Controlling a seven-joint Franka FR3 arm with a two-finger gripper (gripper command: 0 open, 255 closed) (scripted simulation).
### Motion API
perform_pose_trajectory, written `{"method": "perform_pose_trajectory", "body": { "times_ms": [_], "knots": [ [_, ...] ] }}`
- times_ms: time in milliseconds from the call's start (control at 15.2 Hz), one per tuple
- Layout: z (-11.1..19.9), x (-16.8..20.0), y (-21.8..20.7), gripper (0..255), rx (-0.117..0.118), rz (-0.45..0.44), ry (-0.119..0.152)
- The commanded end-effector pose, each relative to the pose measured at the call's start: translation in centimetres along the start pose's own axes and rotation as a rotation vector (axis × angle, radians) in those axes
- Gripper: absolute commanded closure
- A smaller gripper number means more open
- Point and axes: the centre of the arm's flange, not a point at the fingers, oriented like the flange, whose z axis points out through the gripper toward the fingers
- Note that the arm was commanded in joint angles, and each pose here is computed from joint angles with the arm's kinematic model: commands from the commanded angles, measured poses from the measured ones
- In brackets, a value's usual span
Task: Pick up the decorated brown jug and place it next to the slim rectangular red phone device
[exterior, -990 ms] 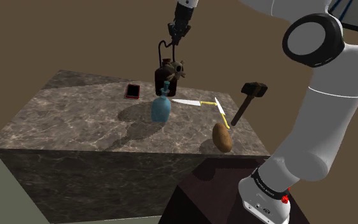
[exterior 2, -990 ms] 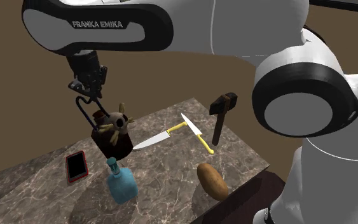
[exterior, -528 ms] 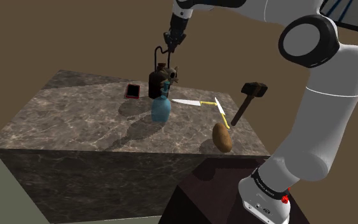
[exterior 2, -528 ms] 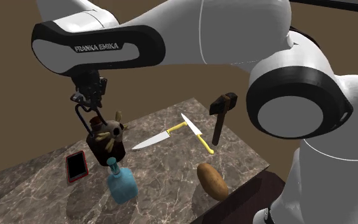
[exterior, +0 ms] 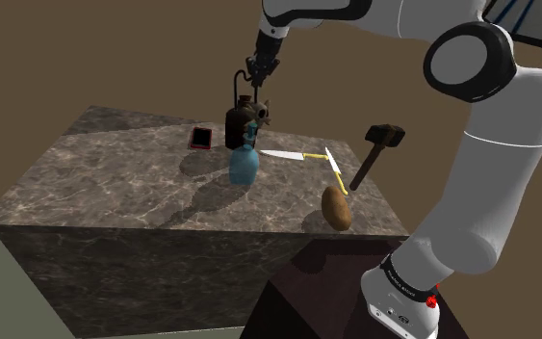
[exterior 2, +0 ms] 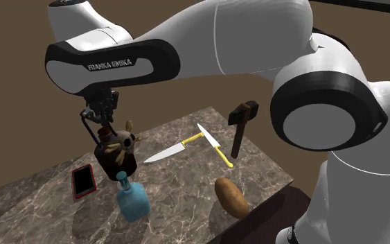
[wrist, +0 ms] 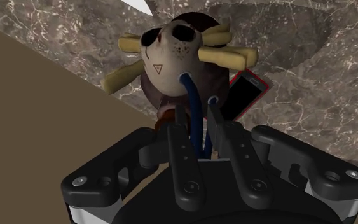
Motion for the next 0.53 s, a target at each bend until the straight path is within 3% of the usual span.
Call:
{"method": "perform_pose_trajectory", "body": {
  "times_ms": [0, 330, 396, 462],
  "knots": [
    [0.93, -0.17, -0.12, 255, -0.001, -0.001, -0.017],
    [0.93, -0.17, -0.12, 255, -0.001, -0.001, -0.017],
    [1.02, -0.26, -0.07, 0, -0.001, -0.001, -0.018],
    [0.97, -0.26, -0.30, 0, -0.001, -0.001, -0.018]
  ]
}}
